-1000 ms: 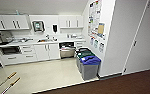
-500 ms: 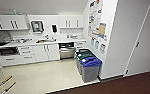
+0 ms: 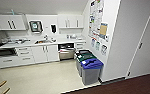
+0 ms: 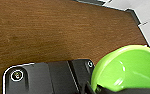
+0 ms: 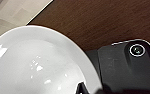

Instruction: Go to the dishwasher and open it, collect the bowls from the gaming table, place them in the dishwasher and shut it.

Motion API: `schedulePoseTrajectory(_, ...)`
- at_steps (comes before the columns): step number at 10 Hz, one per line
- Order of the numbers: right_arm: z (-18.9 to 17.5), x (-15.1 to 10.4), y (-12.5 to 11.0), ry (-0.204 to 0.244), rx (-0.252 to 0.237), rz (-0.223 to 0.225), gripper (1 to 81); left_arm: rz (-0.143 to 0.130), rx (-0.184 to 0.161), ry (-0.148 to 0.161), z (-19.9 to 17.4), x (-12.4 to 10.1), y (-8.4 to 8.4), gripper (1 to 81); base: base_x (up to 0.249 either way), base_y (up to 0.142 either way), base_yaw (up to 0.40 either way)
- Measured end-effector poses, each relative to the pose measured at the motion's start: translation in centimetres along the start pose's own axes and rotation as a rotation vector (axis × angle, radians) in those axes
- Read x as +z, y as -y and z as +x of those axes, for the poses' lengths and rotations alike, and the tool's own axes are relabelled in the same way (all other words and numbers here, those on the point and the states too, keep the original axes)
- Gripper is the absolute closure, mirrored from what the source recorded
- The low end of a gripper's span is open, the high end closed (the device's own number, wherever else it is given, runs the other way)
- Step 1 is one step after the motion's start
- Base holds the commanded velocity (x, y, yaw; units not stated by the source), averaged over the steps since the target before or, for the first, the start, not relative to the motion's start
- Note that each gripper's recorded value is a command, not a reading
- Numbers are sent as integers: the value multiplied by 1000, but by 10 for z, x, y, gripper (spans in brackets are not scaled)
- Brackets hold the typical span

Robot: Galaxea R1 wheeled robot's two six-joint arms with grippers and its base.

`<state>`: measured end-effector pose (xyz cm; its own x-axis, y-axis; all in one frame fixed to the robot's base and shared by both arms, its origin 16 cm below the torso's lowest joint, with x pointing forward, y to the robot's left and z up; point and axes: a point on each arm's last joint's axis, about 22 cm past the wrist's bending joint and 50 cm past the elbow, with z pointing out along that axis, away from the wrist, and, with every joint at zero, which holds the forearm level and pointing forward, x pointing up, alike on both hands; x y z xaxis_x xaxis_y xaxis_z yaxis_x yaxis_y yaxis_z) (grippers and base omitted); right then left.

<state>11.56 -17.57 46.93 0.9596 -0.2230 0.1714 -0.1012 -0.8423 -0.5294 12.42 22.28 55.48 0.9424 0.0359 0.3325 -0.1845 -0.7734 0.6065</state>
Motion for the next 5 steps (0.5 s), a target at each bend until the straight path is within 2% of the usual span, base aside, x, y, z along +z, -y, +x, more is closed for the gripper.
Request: schedulePoseTrajectory(5, 0, 1, 1, 1, 0, 1, 811, 4, 2, -2, 2, -1, 3, 811, 155, 88, 0)
